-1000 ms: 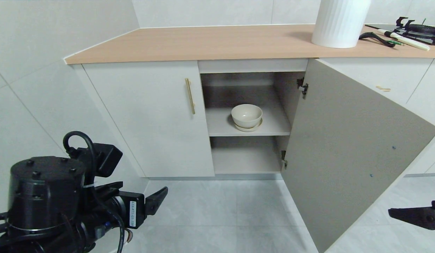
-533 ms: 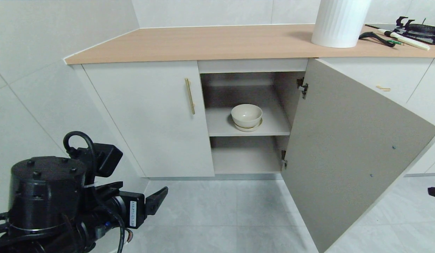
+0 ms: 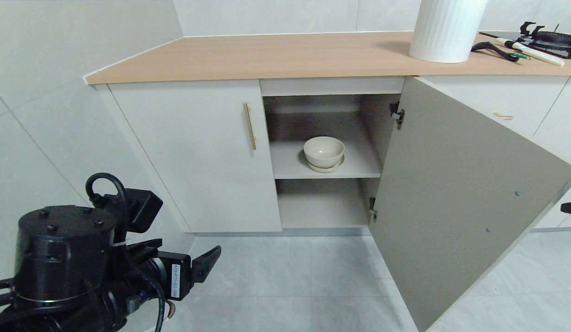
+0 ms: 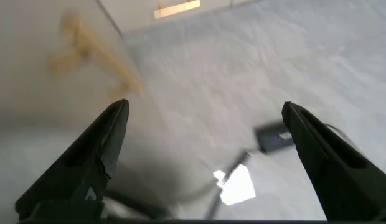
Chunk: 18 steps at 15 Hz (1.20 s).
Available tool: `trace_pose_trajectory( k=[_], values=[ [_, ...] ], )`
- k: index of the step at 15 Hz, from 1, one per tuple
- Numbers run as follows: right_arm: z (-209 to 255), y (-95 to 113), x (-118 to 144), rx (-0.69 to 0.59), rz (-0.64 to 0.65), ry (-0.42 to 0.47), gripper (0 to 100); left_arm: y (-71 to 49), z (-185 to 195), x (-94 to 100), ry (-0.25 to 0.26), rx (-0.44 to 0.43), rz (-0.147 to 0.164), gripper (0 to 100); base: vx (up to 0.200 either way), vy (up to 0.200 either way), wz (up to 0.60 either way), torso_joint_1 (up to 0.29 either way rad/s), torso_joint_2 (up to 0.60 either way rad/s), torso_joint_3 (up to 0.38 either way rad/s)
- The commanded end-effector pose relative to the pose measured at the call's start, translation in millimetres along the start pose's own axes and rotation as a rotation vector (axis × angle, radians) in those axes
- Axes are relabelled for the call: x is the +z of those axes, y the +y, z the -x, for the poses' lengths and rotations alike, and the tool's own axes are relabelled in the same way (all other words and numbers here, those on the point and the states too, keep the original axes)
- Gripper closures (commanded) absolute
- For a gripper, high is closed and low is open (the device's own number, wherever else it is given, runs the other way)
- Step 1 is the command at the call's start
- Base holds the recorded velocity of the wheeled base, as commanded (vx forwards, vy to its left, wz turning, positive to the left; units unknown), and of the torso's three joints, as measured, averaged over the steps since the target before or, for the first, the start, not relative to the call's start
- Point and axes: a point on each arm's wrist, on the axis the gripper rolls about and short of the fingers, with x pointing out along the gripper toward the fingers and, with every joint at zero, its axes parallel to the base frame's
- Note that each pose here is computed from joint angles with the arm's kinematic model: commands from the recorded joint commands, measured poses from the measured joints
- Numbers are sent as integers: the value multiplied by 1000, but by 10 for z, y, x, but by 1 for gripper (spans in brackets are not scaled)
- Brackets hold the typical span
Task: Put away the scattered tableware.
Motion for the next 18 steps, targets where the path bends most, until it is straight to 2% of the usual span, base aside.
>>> trace_pose_trajectory(
  k=[1, 3, 4, 6, 9, 12, 14, 15, 16, 18],
  values=[
    [-332, 36, -81, -7, -26, 61, 0, -1, -4, -2, 1, 1, 0, 0, 0, 0, 0, 0, 0, 0],
    [-429, 52, -85, 9, -50, 28, 0, 5, -1, -22, 7, 2, -3, 0, 0, 0, 0, 0, 0, 0],
    [-469, 77, -83, 70, -85, -1, 0, 6, -2, -27, 8, 3, -4, 0, 0, 0, 0, 0, 0, 0],
    [-472, 119, -96, 161, -114, 5, 0, 18, 5, -24, 6, 6, 1, 0, 0, 0, 0, 0, 0, 0],
    [-467, 324, -126, 281, -93, 39, 0, 36, 0, 0, -4, 10, 18, 0, 0, 0, 0, 0, 0, 0],
    [-527, 722, -193, 430, -2, 98, 0, 40, 17, 17, -14, 8, 21, 0, 0, 0, 0, 0, 0, 0],
    [-587, 984, -203, 511, 26, 90, 0, 39, 17, 8, -11, 7, 16, 0, 0, 0, 0, 0, 0, 0],
    [-648, 1232, -203, 579, 57, 83, 0, 42, 16, 9, -11, 10, 13, 0, 0, 0, 0, 0, 0, 0],
    [-700, 1361, -213, 604, 72, 88, 0, 47, 33, 8, -16, 8, 13, 0, 0, 0, 0, 0, 0, 0],
    [-882, 1621, -276, 648, 77, 86, 0, 69, 77, -7, -22, 4, -18, 0, 0, 0, 0, 0, 0, 0]
  ],
)
